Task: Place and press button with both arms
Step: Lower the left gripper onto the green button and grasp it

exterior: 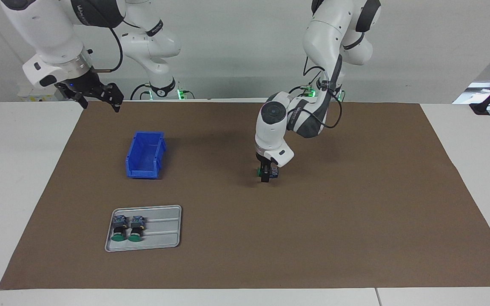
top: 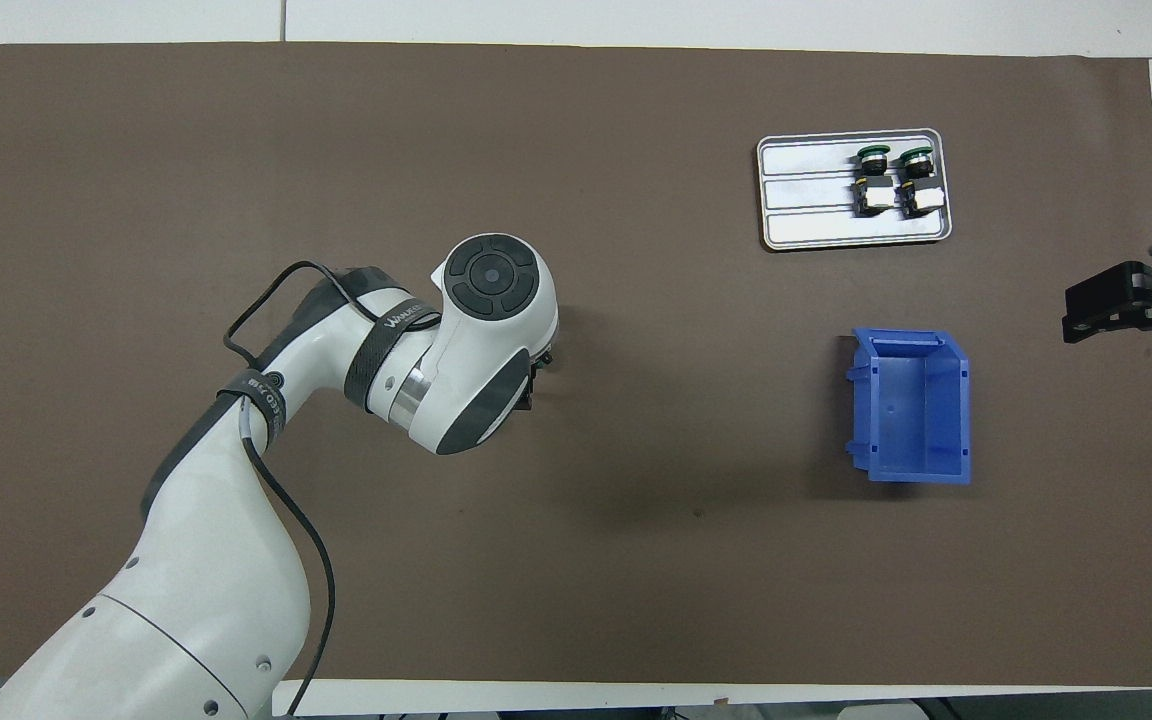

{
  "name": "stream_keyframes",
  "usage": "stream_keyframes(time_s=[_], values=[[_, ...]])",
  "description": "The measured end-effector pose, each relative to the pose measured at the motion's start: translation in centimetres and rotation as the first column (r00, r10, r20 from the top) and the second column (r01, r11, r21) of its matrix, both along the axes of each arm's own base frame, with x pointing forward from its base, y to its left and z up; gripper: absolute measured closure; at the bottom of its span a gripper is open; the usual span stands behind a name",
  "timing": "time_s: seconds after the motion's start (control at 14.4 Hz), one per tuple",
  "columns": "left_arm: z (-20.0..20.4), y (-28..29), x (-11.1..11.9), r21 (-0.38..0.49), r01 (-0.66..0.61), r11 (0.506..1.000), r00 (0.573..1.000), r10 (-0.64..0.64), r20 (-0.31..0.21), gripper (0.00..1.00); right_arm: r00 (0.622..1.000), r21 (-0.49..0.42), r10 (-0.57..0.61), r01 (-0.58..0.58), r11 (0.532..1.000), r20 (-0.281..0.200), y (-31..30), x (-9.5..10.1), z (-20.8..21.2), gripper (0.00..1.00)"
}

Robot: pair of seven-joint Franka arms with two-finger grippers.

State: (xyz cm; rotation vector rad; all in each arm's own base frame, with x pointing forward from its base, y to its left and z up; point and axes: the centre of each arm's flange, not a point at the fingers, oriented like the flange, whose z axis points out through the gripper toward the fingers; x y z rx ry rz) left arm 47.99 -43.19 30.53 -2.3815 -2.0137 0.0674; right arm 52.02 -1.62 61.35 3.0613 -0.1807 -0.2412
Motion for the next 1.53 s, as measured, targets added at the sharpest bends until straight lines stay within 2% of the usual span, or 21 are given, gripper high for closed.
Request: stream_keyframes(time_s=[0.21,0.28,0.35,0.42,0.56,0.63,0.7,0.77,1.04,1.25,1.53], values=[[-0.3,0.0,0.0,0.002,-0.003,1.0,1.0,0.003,-0.002,0.11,1.0,0.0,0.0,0.0,1.0,0.0,0.0,0.0,0.0,0.02],[-0.3,0.0,0.0,0.002,-0.003,1.0,1.0,0.003,-0.002,0.2,1.0,0.0,0.0,0.0,1.0,0.0,0.0,0.0,0.0,0.02],[-0.3,-0.1,-0.1,0.002,-0.001,1.0,1.0,0.001,-0.002,0.2,1.0,0.0,0.0,0.0,1.0,-0.001,0.0,0.0,0.0,0.02],[-0.3,-0.2,-0.2,0.002,0.001,1.0,1.0,-0.001,-0.002,0.25,1.0,0.0,0.0,0.0,1.0,-0.001,0.0,0.0,0.0,0.02],[-0.3,-0.4,-0.3,0.002,0.005,1.0,1.0,-0.005,-0.002,0.52,1.0,0.0,0.0,0.0,1.0,-0.001,0.0,0.0,0.0,0.02],[-0.3,-0.4,-0.4,0.001,0.005,1.0,1.0,-0.005,-0.001,0.6,1.0,0.0,0.0,0.0,1.0,-0.001,0.0,0.0,0.0,0.02],[-0.2,-0.4,-0.4,0.0,0.005,1.0,1.0,-0.005,0.0,0.6,1.0,0.0,0.0,0.0,1.0,-0.001,0.0,0.0,0.0,0.02],[-0.2,-0.4,-0.3,0.0,0.005,1.0,1.0,-0.005,0.0,0.67,1.0,0.0,0.0,0.0,1.0,-0.001,0.0,0.0,0.0,0.02],[0.0,-0.5,-0.2,-0.002,0.004,1.0,1.0,-0.004,0.004,0.67,1.0,0.0,0.0,0.0,1.0,-0.001,0.0,0.0,0.0,0.02],[1.1,-0.2,0.8,-0.013,0.009,1.0,1.0,-0.009,0.022,0.67,1.0,0.0,0.0,0.0,1.0,-0.001,0.0,0.0,0.0,0.02],[5.3,2.1,2.6,-0.044,0.015,0.999,0.998,-0.012,0.065,0.67,1.0,0.0,0.0,0.0,1.0,-0.001,0.0,0.0,0.0,0.02]])
